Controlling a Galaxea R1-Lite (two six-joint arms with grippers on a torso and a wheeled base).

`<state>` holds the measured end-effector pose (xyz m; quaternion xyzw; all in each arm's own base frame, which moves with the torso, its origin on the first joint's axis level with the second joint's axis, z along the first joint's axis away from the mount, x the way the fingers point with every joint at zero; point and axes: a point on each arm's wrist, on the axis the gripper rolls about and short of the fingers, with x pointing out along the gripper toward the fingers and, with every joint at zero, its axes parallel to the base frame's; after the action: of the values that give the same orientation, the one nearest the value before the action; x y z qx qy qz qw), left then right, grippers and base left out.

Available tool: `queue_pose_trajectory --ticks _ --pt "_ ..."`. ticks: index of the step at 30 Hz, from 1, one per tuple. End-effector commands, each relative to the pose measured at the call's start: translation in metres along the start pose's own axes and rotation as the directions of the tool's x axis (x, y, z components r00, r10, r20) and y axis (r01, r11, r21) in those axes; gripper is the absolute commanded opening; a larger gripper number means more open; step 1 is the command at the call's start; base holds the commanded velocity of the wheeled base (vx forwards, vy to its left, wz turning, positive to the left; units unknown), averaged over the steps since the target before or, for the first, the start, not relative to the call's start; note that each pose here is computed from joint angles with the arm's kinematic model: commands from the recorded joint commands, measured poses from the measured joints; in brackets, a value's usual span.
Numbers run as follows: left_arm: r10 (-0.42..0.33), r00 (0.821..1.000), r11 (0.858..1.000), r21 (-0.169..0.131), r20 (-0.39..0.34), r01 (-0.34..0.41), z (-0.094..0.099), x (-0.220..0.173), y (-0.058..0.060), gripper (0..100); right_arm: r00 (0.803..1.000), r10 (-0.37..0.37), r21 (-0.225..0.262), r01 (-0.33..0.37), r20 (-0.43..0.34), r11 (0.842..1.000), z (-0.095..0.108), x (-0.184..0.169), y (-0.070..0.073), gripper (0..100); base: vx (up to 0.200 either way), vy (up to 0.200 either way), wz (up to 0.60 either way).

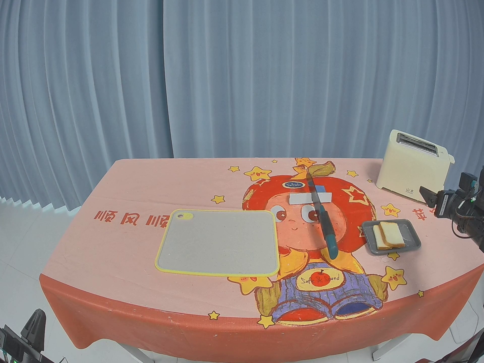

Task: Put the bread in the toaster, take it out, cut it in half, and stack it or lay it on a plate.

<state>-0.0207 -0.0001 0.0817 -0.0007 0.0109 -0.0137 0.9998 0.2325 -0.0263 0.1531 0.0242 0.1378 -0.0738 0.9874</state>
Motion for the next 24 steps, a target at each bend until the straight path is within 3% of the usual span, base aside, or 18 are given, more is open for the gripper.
queue_pose_trajectory --ticks 1,10,24 --pt "0.000 1.000 1.000 -0.002 -0.018 0.000 -0.005 0.001 0.000 0 0.999 -0.023 0.010 0.022 0.032 1.000 0.005 -0.008 -0.008 100 0.000 0.000 0.00" --pt "0.001 1.000 1.000 -0.001 -0.018 -0.001 -0.005 0.001 0.000 0 0.999 -0.030 0.034 0.029 0.032 0.999 0.004 -0.014 -0.027 100 0.000 0.000 0.00" --pt "0.000 1.000 1.000 -0.001 -0.018 0.000 -0.005 0.001 0.000 0 0.998 -0.015 0.027 0.013 0.065 1.000 0.004 -0.032 -0.023 100 0.000 0.000 0.00"
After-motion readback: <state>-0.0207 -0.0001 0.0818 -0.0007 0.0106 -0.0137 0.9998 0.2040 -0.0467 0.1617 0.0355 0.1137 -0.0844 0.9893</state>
